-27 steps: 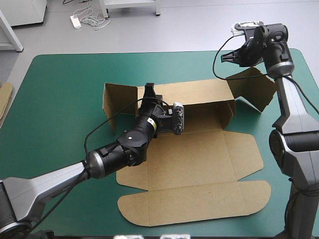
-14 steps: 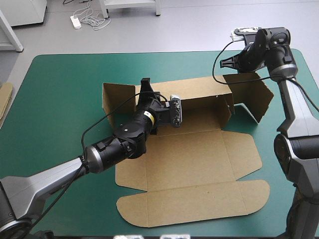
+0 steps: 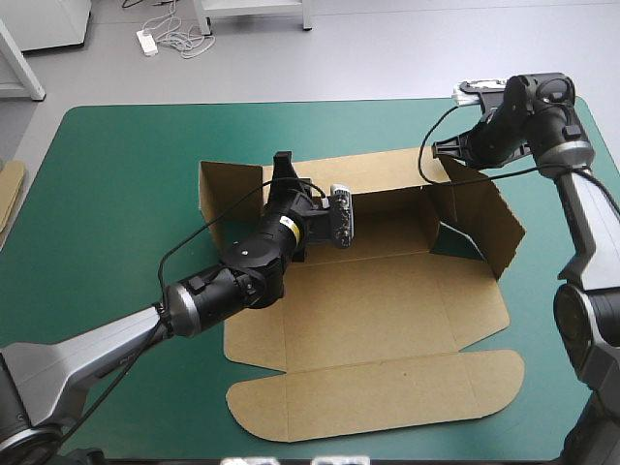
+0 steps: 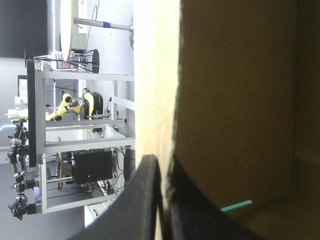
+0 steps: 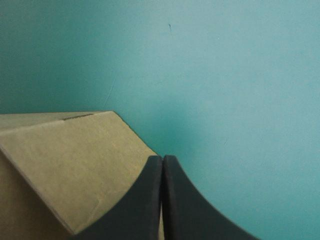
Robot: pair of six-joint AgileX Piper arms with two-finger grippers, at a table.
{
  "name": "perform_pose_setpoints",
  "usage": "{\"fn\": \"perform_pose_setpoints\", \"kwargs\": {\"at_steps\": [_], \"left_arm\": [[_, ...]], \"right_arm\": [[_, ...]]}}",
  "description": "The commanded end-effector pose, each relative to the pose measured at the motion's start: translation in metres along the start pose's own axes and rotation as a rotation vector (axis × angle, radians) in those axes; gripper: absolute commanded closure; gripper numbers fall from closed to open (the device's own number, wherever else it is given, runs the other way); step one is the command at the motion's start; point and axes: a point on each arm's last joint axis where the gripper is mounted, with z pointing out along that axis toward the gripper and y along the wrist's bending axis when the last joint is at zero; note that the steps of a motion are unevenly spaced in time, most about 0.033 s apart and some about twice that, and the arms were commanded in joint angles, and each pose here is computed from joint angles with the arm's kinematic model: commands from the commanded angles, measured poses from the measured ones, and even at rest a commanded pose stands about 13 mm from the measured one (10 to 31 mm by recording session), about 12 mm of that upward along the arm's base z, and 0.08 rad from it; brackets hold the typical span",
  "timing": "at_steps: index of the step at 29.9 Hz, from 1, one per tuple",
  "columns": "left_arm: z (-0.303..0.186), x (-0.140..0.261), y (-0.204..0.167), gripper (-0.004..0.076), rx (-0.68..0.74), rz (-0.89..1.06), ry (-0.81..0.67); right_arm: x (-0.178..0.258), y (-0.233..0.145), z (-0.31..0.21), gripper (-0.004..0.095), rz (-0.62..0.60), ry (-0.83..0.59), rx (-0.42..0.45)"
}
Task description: Fold the box
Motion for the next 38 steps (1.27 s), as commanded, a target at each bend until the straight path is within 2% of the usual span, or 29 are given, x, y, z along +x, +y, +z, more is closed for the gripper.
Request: {"fn": "perform_pose_setpoints", "kwargs": {"at_steps": [1, 14, 38], "left_arm": [[-0.010, 0.002, 0.015, 0.0724, -0.033, -0.060, 0.000], [-0.010, 0.003, 0.015, 0.0724, -0.031, -0.056, 0.002], [-0.008, 0.000, 0.012, 0.0724, -0.013, -0.071, -0.015]], "right_arm": [[0.007, 0.000, -0.036, 0.0927, -0.002, -0.057, -0.022], [0.043, 0.000, -0.030, 0.0926, 0.007, 0.051, -0.028], [0.097, 0.001, -0.040, 0.0925, 0.006, 0.133, -0.056]]}}
